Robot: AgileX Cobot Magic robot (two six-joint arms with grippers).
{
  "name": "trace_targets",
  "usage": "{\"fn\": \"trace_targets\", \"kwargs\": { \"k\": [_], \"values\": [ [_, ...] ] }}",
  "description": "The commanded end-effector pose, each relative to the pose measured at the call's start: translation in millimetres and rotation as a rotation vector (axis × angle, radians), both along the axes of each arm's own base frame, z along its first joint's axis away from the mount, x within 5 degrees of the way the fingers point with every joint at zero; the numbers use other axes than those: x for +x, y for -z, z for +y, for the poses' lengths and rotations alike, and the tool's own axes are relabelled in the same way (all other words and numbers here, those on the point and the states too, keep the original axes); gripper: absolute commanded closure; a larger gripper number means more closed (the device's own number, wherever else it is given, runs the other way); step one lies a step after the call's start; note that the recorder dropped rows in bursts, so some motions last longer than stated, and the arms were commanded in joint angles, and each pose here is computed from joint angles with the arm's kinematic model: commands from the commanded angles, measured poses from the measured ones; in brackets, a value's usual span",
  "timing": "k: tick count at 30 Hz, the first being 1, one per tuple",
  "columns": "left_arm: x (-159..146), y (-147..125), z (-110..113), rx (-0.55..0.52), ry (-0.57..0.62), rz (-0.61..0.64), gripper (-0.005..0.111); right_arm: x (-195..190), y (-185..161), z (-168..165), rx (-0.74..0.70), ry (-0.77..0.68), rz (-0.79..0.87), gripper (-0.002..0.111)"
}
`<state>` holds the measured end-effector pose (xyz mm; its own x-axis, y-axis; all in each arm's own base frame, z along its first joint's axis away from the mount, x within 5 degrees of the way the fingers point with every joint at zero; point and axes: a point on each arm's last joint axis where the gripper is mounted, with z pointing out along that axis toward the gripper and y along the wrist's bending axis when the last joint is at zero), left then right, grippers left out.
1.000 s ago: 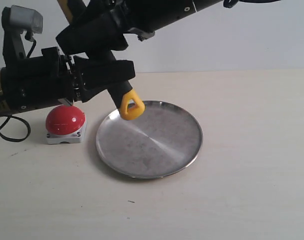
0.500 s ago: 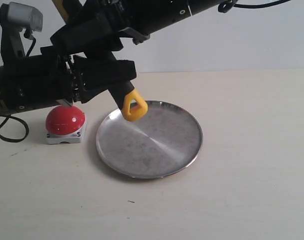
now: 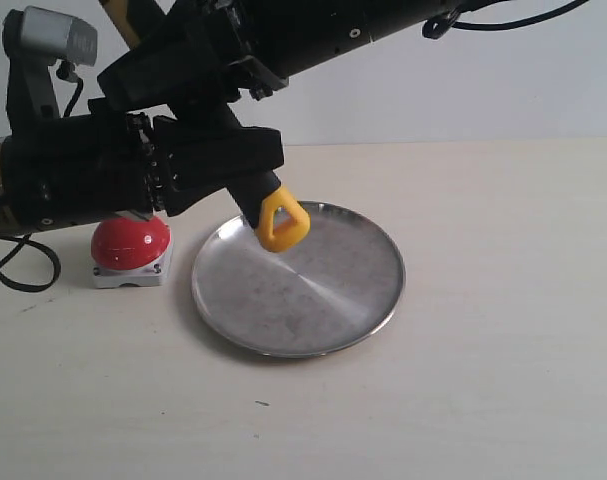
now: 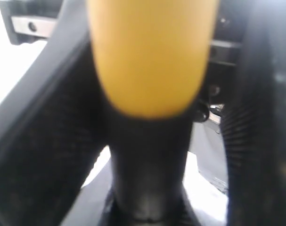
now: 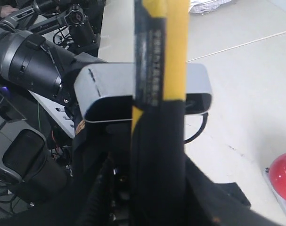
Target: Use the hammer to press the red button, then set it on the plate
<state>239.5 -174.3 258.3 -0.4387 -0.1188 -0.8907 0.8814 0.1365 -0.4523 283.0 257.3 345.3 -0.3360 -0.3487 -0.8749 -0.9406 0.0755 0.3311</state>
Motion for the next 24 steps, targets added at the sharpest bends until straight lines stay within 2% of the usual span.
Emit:
{"fn": "trace_targets", "kwargs": {
  "k": [1,3,5,11,13,21,24],
  "values": [
    [-1,-10,0,-0.045,-0.017,-0.024,0.105,4,-2,0,0.015,0.052,0.003,0.108],
    [-1,-10,0,-0.046,-0.017,-0.019,0.098,5,-5,0,0.020,0.074,-0.010,0.108],
    [-1,-10,0,-0.046,-0.017,-0.019,0.085,7,-10,-2,0.029,0.114,-0.035,0.108],
    [-1,-10,0,-0.044,-0.015,-0.020,0.016,4,-27,-10,0.033,0.191,-0.114,0.108],
    [-1,-10,0,-0.042,-0.014,-0.021,0.006,4,-31,-13,0.022,0.232,-0.124,0.108],
    [-3,-8,-1,-0.016,0.014,-0.018,0.004,0,-56,-26,0.055,0.362,-0.197,0.108],
    [-8,-3,-2,0.034,0.063,-0.026,0.004,-3,-65,-30,0.071,0.394,-0.218,0.108]
  ]
}}
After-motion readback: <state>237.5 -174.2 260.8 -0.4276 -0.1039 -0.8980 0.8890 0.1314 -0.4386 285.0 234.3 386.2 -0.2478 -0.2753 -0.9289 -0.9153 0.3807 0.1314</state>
